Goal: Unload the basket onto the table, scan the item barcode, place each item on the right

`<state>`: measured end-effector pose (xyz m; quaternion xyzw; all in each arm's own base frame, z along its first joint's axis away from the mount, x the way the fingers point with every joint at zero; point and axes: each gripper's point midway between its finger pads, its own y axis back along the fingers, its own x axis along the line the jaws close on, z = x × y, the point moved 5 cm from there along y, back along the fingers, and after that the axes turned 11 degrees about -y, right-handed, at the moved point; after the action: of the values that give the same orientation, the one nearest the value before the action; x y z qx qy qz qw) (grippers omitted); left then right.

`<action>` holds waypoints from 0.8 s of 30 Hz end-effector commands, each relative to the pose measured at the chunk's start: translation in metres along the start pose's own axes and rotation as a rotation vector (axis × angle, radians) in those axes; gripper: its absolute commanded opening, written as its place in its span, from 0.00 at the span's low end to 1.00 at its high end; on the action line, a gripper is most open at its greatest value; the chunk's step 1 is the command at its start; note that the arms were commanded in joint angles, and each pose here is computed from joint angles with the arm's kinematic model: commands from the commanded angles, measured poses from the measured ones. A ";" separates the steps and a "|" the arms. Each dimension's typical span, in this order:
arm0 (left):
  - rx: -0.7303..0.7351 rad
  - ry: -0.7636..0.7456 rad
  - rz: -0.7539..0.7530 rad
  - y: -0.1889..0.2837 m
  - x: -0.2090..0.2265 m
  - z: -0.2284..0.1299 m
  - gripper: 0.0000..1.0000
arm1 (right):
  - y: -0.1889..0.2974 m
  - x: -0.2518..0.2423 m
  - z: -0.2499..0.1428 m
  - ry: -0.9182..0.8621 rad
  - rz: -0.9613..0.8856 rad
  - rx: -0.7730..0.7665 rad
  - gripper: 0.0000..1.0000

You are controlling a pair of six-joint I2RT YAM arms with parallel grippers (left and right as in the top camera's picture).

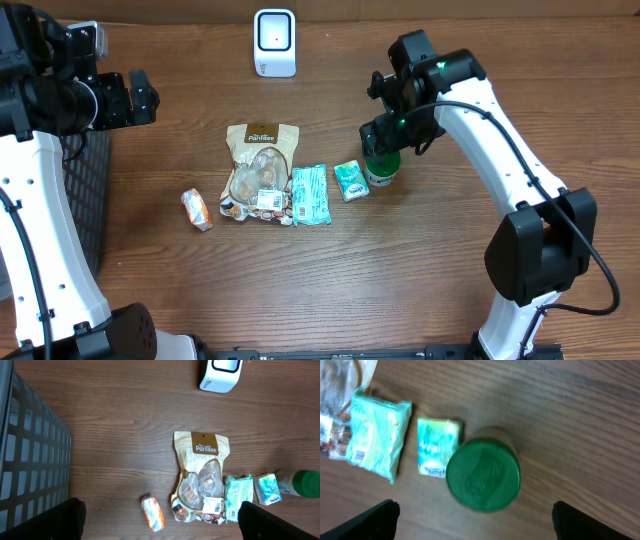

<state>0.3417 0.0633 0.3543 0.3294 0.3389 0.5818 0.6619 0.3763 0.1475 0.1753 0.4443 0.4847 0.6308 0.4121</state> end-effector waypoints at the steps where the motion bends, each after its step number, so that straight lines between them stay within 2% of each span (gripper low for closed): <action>1: -0.010 -0.019 -0.005 0.001 0.000 0.003 0.99 | -0.008 0.001 -0.002 0.002 0.003 -0.010 0.95; 9: -0.010 -0.021 -0.006 0.001 -0.001 0.003 1.00 | -0.031 -0.012 0.002 0.026 -0.117 -0.053 0.95; 24: -0.010 -0.021 -0.006 0.001 -0.001 0.003 1.00 | -0.053 -0.009 -0.006 0.078 -0.059 -0.027 0.88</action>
<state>0.3417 0.0632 0.3542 0.3293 0.3391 0.5816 0.6620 0.3777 0.1447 0.1210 0.4020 0.5062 0.6339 0.4246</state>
